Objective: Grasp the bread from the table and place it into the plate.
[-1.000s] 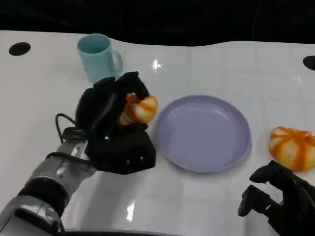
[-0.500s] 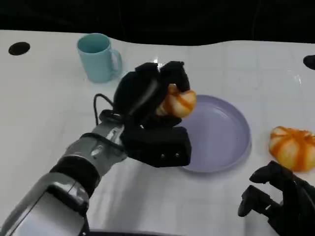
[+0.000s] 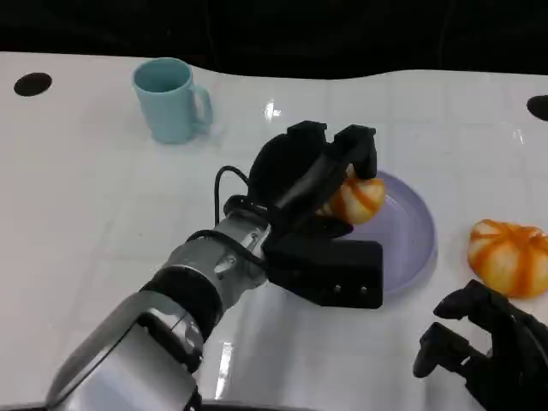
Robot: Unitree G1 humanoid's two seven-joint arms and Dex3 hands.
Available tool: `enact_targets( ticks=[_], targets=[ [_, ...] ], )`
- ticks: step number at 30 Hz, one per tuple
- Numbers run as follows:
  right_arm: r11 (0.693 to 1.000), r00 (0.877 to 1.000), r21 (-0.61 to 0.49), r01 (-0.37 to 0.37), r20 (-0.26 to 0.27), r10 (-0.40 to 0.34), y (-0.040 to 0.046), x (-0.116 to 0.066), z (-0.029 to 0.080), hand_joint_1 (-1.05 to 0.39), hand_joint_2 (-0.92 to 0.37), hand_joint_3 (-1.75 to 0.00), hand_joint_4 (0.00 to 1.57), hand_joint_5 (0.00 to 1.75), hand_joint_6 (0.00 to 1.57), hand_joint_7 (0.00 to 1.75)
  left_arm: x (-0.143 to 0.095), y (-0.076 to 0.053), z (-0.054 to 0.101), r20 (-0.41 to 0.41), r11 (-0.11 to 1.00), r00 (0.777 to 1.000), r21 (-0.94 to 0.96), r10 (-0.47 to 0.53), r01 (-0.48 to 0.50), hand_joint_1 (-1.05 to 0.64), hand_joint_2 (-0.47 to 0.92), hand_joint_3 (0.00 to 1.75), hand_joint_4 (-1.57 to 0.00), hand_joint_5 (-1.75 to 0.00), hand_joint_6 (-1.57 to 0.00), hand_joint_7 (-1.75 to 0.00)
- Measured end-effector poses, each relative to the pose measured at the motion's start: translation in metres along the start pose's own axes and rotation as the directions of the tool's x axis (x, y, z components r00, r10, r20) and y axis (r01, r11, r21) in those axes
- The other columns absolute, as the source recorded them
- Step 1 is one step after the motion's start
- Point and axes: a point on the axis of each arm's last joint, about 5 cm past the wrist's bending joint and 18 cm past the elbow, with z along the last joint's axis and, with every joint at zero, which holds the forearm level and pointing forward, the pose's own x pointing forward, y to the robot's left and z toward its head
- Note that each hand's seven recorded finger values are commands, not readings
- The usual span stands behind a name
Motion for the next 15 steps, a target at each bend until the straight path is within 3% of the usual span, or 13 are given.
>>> enact_targets(
  ticks=[4,7,8,10,13,15],
  targets=[
    [1.000,1.000,-0.001,-0.001,0.004,0.001,0.0003,-0.0001,-0.0002,-0.50,-0.92,-0.22,0.72,1.55,0.78,1.08,-0.0004,-0.0018,0.0009,-0.004,1.000,1.000,0.002,-0.001,0.001,-0.17,0.62,0.86,-0.80,-1.75,-0.59,-1.74],
    [1.000,1.000,-0.001,0.000,0.007,0.000,0.0007,-0.0008,-0.0010,-0.50,-0.92,-0.22,0.72,1.55,0.78,1.08,-0.0006,-0.0030,0.0020,-0.003,1.000,1.000,-0.010,-0.011,0.011,-0.21,0.73,0.67,-0.67,-1.74,-0.56,-1.52],
    [1.000,1.000,-0.001,0.000,0.008,0.000,0.0008,-0.0010,-0.0009,-0.50,-0.92,-0.23,0.72,1.54,0.78,1.08,-0.0004,-0.0029,0.0022,-0.002,1.000,1.000,-0.013,-0.022,0.022,-0.26,0.82,0.49,-0.57,-1.40,-0.49,-1.03],
    [1.000,1.000,-0.002,0.001,0.009,-0.001,0.0008,-0.0013,-0.0009,-0.50,-0.92,-0.23,0.72,1.54,0.77,1.08,0.0002,-0.0019,0.0023,-0.001,0.996,0.996,-0.024,-0.085,0.085,-0.32,0.90,0.36,-0.47,-0.89,-0.49,-0.43],
    [1.000,1.000,-0.002,-0.005,0.010,0.005,0.0007,-0.0013,-0.0008,-0.50,-0.92,-0.21,0.73,1.54,0.77,1.08,0.0018,0.0009,0.0015,0.003,0.979,0.980,-0.036,-0.199,0.199,-0.51,0.92,0.35,-0.23,-0.53,-0.35,-0.14],
    [1.000,1.000,-0.001,-0.007,0.010,0.007,0.0006,-0.0014,-0.0008,-0.50,-0.92,-0.21,0.73,1.53,0.77,1.08,0.0040,0.0041,0.0008,0.007,0.966,0.966,-0.029,-0.257,0.257,-0.60,0.92,0.39,-0.13,-0.47,-0.29,-0.08]
  ],
)
